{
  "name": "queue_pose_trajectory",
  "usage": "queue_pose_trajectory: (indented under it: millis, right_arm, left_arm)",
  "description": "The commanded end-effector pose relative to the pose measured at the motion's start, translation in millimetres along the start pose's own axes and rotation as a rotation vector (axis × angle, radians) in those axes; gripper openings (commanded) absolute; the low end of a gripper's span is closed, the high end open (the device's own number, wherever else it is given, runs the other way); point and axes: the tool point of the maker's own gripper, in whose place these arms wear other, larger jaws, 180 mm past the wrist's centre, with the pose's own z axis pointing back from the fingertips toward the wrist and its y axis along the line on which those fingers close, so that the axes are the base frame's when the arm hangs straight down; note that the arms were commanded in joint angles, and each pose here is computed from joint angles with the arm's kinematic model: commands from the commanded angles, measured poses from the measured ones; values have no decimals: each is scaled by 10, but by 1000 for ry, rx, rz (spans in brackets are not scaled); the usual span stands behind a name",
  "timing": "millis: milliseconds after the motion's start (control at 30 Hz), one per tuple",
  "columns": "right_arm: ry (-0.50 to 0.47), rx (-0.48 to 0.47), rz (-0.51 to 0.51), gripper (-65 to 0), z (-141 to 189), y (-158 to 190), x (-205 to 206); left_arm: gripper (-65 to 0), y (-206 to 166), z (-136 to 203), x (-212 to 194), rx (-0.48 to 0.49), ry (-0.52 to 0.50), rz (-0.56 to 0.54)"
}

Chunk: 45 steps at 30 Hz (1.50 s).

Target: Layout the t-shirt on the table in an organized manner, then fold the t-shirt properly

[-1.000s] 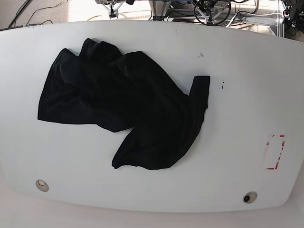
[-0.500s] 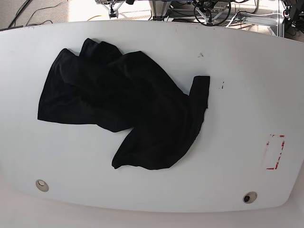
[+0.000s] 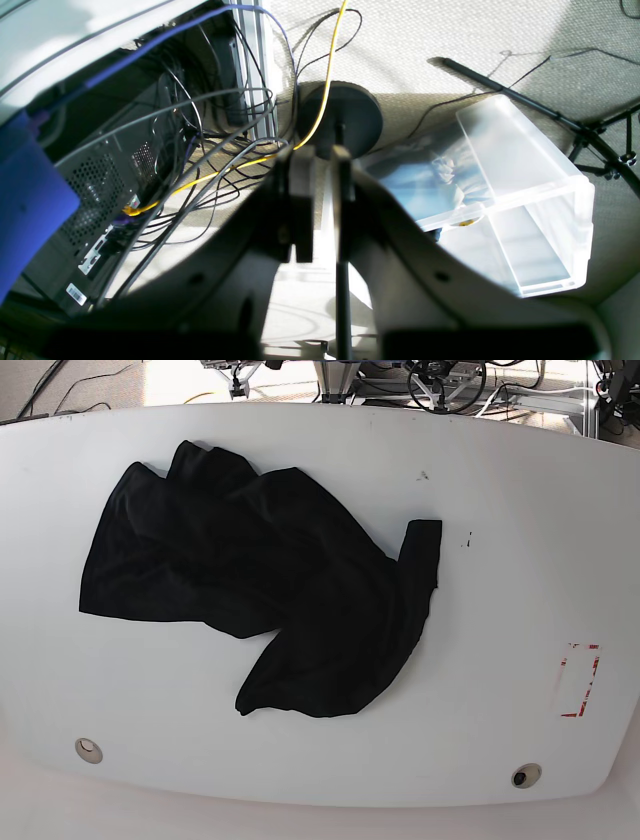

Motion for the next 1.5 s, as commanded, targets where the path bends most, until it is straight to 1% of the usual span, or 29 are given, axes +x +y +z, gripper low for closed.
queue_pose_trajectory:
  millis: [0,467,800,1000,1133,1200,1267,1467]
  right_arm:
    - [7,-3,5,-592,3,-23,-32]
    - [5,-5,9,-597,4,-40,-23]
    - [3,-4,7,-596,8,-47,-30]
    - [5,-8,8,-598,15,-97,-55]
    - [-2,-7,13,-599,27,-159,-70]
    - [7,-25,9,-597,41,-272,-140]
    - [1,-24,13,-596,49,-288,-160]
    - [-37,-10,25,-595,75,-230,-147]
  left_arm:
    - [-647,7,2,11,0,-9,0]
    - [-649,4,5,-43,-1,2,-2]
    - [-646,41,5,6,4,-9,-4]
    - [-647,159,11,-16,23,-7,-7]
    - [-647,314,26,-61,46,-4,-10]
    - [-649,463,40,-59,68,-6,-11]
    - [-650,509,50,-58,76,-12,-13]
    - [-650,445,73,-32,61,-32,-13]
